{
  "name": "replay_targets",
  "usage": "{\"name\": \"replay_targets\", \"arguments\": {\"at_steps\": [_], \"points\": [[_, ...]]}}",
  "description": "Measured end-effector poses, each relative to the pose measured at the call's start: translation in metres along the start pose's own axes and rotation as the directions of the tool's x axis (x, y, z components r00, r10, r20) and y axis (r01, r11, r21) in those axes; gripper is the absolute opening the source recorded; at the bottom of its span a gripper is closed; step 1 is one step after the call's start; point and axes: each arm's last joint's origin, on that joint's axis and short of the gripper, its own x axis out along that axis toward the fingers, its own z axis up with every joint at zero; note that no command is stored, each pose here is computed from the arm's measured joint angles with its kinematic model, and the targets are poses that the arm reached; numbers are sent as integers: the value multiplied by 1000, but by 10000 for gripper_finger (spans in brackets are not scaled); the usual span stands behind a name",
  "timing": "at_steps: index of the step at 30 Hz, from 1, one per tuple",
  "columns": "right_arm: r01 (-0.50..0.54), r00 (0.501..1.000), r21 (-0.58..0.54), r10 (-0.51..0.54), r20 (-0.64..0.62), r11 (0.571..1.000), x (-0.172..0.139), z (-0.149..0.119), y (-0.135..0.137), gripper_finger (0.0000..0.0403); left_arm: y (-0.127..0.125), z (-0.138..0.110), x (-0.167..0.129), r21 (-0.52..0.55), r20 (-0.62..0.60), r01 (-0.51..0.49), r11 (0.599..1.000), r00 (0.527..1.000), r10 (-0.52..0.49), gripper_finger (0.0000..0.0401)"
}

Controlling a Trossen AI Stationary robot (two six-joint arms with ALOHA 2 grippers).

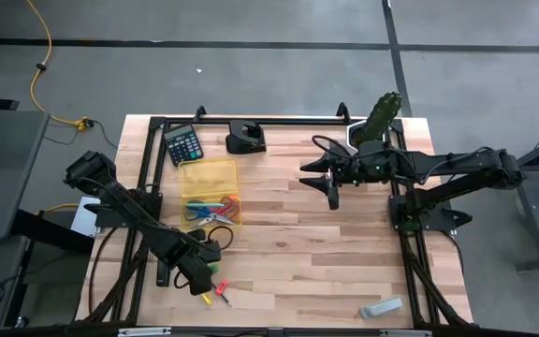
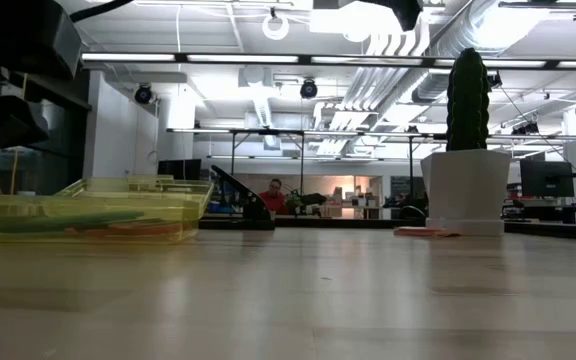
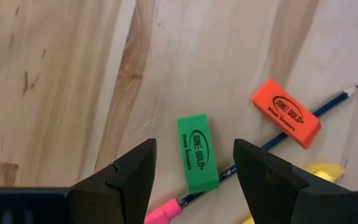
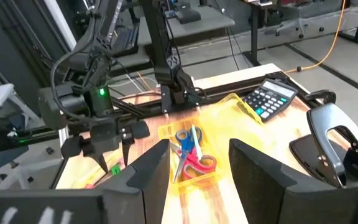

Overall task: Pack school essentials
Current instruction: Put the green eraser into the yellow supply box

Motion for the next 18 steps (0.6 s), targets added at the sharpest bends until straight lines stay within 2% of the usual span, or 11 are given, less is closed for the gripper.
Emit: {"name": "replay_targets", "arguments": {"at_steps": [7, 18], "points": [[3, 1000, -1, -3, -14, 1000, 0, -1, 0, 158, 1, -1, 0, -35, 0, -14, 999, 1000, 14, 199], [3, 1000, -1, -3, -14, 1000, 0, -1, 0, 158, -6, -8, -2, -80, 29, -7, 997, 1000, 9, 169]]}}
